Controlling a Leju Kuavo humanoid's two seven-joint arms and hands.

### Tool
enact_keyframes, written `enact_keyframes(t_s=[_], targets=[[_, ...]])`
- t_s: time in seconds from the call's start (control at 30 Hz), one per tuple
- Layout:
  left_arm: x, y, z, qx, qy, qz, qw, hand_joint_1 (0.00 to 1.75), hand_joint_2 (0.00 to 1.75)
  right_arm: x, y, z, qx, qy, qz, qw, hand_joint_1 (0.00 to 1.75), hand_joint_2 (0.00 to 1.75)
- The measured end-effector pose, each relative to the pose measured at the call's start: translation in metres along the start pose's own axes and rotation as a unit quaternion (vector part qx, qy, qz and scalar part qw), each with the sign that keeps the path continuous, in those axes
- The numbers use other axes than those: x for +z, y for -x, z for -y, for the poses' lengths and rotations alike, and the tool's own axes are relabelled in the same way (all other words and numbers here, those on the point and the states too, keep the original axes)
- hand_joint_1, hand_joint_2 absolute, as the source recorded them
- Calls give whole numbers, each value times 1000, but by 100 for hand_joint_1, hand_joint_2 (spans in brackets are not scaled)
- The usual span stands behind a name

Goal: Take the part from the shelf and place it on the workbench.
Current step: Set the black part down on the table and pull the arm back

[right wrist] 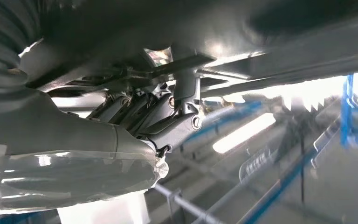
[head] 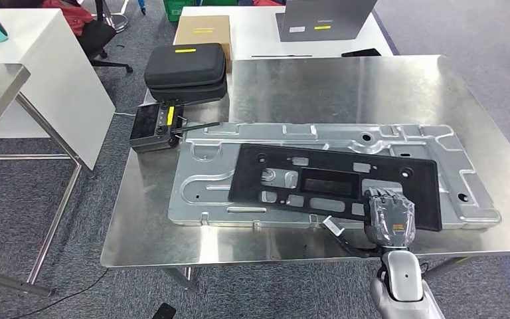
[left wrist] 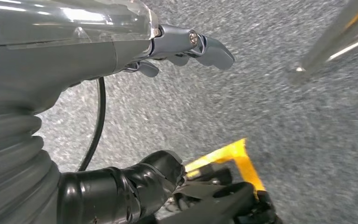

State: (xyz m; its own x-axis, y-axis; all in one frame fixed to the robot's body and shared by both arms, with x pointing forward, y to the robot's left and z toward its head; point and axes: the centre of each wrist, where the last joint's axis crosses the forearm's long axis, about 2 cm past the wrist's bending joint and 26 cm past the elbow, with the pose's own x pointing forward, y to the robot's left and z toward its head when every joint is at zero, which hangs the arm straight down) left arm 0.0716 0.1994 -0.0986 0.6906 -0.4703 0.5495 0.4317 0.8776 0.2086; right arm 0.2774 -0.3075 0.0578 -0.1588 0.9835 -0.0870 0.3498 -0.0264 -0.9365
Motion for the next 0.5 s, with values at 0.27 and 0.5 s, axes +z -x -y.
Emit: enact_keyframes(t_s=[0.27,0.5], targets=[[1,1,0,0,-1,0,1000,0,175,-3,-13,32,-12,74,-15,997,171,175],[0,1,0,1,-3,1,1000,0,175,-1,-13,38,-13,84,-16,996,171,175]])
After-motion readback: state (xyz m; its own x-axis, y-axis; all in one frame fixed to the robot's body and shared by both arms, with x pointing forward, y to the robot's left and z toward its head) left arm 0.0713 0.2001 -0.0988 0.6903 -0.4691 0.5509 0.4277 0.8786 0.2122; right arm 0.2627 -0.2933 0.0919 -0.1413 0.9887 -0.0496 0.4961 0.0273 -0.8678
